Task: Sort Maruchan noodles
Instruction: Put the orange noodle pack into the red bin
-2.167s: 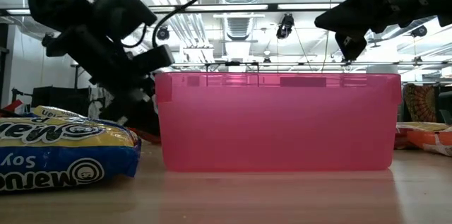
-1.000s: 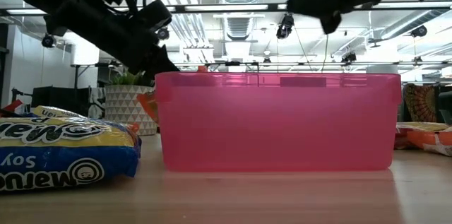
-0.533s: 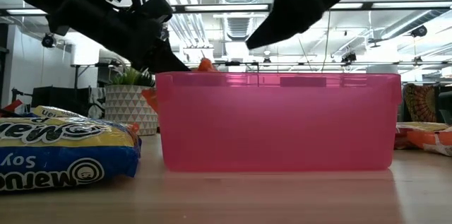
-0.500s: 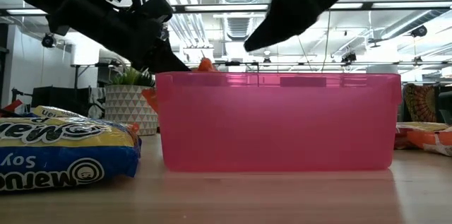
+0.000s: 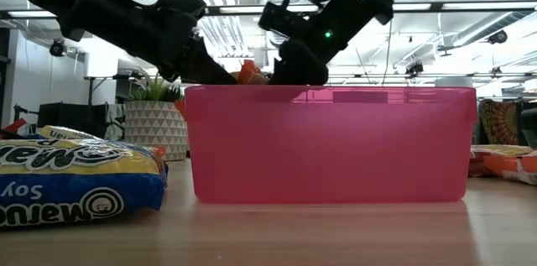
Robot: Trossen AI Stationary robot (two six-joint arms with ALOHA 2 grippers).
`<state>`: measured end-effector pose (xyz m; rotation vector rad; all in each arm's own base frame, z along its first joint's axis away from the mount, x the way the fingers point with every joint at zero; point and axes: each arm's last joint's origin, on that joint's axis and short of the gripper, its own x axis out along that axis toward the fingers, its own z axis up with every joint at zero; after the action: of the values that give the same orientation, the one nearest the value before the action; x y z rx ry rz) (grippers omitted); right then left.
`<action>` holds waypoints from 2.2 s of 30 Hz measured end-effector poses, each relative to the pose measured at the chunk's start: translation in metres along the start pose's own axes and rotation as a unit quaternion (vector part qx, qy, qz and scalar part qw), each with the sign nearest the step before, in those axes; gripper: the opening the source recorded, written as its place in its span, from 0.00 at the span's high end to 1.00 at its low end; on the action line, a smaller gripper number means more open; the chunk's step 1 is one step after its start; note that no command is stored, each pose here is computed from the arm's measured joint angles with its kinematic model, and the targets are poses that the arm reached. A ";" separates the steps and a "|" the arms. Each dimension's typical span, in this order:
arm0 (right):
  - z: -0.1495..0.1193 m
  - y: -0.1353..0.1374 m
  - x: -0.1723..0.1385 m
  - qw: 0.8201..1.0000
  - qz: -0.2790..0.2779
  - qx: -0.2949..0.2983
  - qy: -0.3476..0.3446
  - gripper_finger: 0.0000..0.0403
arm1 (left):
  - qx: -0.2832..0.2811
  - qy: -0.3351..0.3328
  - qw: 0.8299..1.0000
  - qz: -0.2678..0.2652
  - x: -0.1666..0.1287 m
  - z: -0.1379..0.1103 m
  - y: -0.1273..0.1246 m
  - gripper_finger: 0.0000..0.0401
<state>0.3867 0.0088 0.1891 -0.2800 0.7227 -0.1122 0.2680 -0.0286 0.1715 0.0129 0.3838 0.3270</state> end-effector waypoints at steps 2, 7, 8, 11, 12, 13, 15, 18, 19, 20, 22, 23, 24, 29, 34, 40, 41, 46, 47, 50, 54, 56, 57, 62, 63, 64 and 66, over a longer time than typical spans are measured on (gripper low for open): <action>0.003 0.000 0.003 1.000 -0.001 -0.008 -0.002 0.38 | 0.000 0.000 1.000 0.000 0.000 0.000 0.000 1.00; 0.005 -0.002 0.003 1.000 0.000 -0.014 0.001 0.57 | 0.002 -0.003 1.000 0.000 0.000 0.001 0.000 1.00; 0.005 -0.002 0.002 1.000 0.000 -0.014 0.001 0.62 | 0.002 -0.004 1.000 0.000 0.000 0.001 0.000 1.00; 0.006 -0.002 -0.002 1.000 0.009 -0.013 0.000 0.75 | 0.008 -0.007 1.000 -0.001 0.001 0.004 -0.001 0.98; 0.007 -0.003 -0.003 1.000 0.013 -0.012 -0.003 0.80 | 0.011 -0.008 1.000 -0.001 0.001 0.005 -0.001 0.97; 0.008 -0.003 -0.005 1.000 0.017 -0.009 -0.003 0.83 | 0.014 -0.011 1.000 -0.002 0.000 0.006 -0.001 0.96; 0.008 -0.003 -0.007 1.000 0.022 -0.003 -0.003 0.89 | 0.021 -0.018 1.000 -0.004 -0.001 0.011 -0.001 0.92; 0.010 -0.005 -0.013 1.000 0.023 0.010 0.000 0.93 | 0.045 -0.032 0.998 -0.004 -0.007 0.018 0.001 0.84; 0.011 -0.006 -0.016 1.000 0.024 0.016 0.001 0.94 | 0.056 -0.036 0.998 -0.004 -0.010 0.021 0.002 0.81; 0.011 -0.006 -0.019 0.999 0.025 0.024 0.004 0.94 | 0.065 -0.042 0.997 -0.004 -0.013 0.024 0.004 0.78; 0.013 -0.009 -0.027 0.998 0.027 0.044 0.018 0.93 | 0.084 -0.053 0.995 -0.003 -0.021 0.030 0.007 0.73; 0.015 -0.010 -0.031 0.998 0.030 0.049 0.029 0.93 | 0.096 -0.054 0.994 -0.002 -0.025 0.033 0.008 0.71; 0.017 -0.011 -0.036 0.997 0.031 0.054 0.038 0.93 | 0.106 -0.057 0.993 -0.001 -0.029 0.035 0.010 0.68; 0.038 -0.012 -0.070 0.994 0.047 0.044 0.085 0.92 | 0.147 -0.072 0.986 0.008 -0.049 0.047 0.019 0.62; 0.060 -0.003 -0.101 0.988 0.094 0.026 0.116 0.92 | 0.146 -0.074 0.986 0.041 -0.059 0.051 0.026 0.61; 0.081 0.028 -0.139 0.975 0.156 -0.114 0.108 0.92 | 0.148 -0.060 0.986 0.044 -0.059 0.047 0.027 0.61; 0.083 0.036 -0.146 0.966 0.169 -0.164 0.103 0.92 | 0.149 -0.059 0.986 0.044 -0.059 0.047 0.027 0.61; 0.080 0.073 -0.172 0.888 0.212 -0.402 0.075 0.92 | 0.152 -0.052 0.986 0.044 -0.057 0.045 0.026 0.61; 0.079 0.078 -0.175 0.874 0.209 -0.433 0.075 0.92 | 0.152 -0.053 0.986 0.044 -0.057 0.045 0.026 0.61; 0.076 0.092 -0.180 0.860 0.178 -0.472 0.079 0.92 | 0.152 -0.053 0.986 0.044 -0.057 0.045 0.026 0.61; 0.069 0.107 -0.173 0.844 0.175 -0.497 0.101 0.92 | 0.152 -0.053 0.986 0.044 -0.057 0.045 0.026 0.61; 0.067 0.114 -0.169 0.839 0.179 -0.502 0.106 0.92 | 0.152 -0.053 0.986 0.044 -0.057 0.045 0.026 0.61; 0.066 0.117 -0.167 0.837 0.180 -0.505 0.109 0.92 | 0.151 -0.053 0.986 0.044 -0.057 0.045 0.026 0.61; 0.060 0.127 -0.154 0.825 0.188 -0.516 0.134 0.92 | 0.150 -0.053 0.986 0.044 -0.057 0.045 0.026 0.61; 0.058 0.128 -0.152 0.822 0.190 -0.518 0.141 0.92 | 0.150 -0.053 0.986 0.044 -0.057 0.045 0.026 0.61; 0.057 0.129 -0.151 0.819 0.192 -0.520 0.149 0.92 | 0.150 -0.052 0.986 0.044 -0.057 0.045 0.026 0.61; 0.054 0.132 -0.145 0.814 0.196 -0.523 0.159 0.92 | 0.150 -0.052 0.986 0.044 -0.057 0.045 0.026 0.61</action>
<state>0.3152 0.1753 0.2813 -1.1806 1.1174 0.6843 0.2266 -0.0198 0.2360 0.3415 0.3257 0.3512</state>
